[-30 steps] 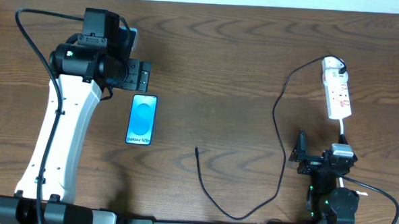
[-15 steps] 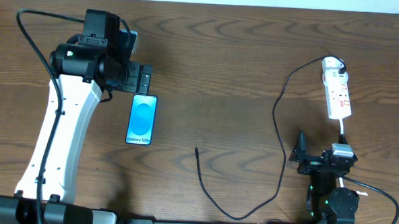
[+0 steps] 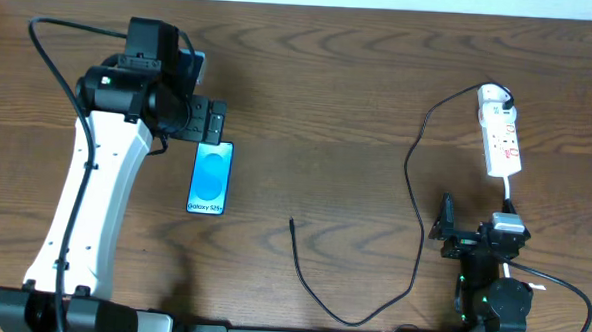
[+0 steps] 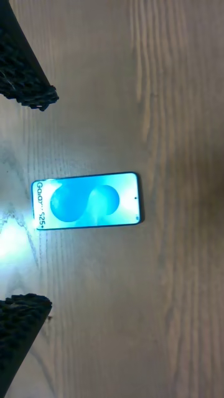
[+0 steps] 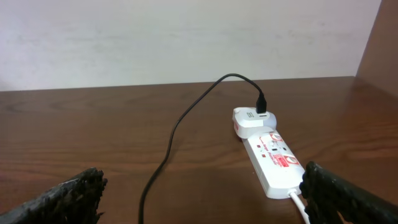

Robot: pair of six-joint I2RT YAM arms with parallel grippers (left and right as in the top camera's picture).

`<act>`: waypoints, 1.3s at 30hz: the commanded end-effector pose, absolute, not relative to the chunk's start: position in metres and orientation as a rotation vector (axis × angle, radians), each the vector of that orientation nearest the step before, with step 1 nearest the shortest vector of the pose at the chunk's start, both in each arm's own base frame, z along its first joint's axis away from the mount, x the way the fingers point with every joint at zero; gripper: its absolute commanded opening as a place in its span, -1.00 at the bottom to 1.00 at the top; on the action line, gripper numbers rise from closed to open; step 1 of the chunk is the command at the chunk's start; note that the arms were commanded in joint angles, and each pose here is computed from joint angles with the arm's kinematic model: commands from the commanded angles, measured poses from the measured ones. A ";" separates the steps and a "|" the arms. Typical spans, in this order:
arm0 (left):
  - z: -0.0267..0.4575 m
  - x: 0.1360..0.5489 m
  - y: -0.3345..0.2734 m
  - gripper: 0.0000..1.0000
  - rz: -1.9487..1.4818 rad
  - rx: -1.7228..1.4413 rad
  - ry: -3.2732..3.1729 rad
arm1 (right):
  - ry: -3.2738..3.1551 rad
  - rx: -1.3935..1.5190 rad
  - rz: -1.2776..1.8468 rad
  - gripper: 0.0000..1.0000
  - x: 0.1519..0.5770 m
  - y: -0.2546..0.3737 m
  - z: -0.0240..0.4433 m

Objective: Plug charger to phone and switch on socket
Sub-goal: 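Raise the left gripper and move it forward over the phone, then lower the open left gripper down onto the phone's top edge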

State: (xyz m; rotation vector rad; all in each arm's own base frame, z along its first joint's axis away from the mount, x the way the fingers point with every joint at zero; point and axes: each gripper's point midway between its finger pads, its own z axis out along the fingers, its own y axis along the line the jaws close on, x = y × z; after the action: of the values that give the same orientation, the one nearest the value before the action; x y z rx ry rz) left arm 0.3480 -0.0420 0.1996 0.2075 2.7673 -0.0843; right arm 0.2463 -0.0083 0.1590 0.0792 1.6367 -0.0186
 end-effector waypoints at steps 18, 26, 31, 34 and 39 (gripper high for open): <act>0.118 0.350 -0.045 0.96 -0.102 0.231 2.999 | 1.634 0.092 -0.012 0.99 0.246 -0.008 0.159; 0.086 0.350 -0.045 0.96 -0.101 0.233 3.091 | 1.634 0.092 -0.012 0.99 0.246 -0.008 0.159; 0.077 0.350 -0.045 0.96 -0.101 0.233 3.115 | 1.634 0.093 -0.012 0.99 0.246 -0.009 0.159; 0.077 0.351 -0.045 0.96 -0.101 0.233 3.109 | 1.634 0.093 -0.012 0.99 0.246 -0.009 0.159; 0.075 0.352 -0.043 0.96 -0.083 0.232 3.104 | 1.634 0.093 -0.012 0.98 0.246 -0.009 0.159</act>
State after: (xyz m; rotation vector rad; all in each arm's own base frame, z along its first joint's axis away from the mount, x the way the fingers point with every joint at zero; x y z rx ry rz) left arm 0.3574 -0.0428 0.0833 0.2183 3.0779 -0.0812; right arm 0.2463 -0.0083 0.1589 0.0792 1.6371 -0.0186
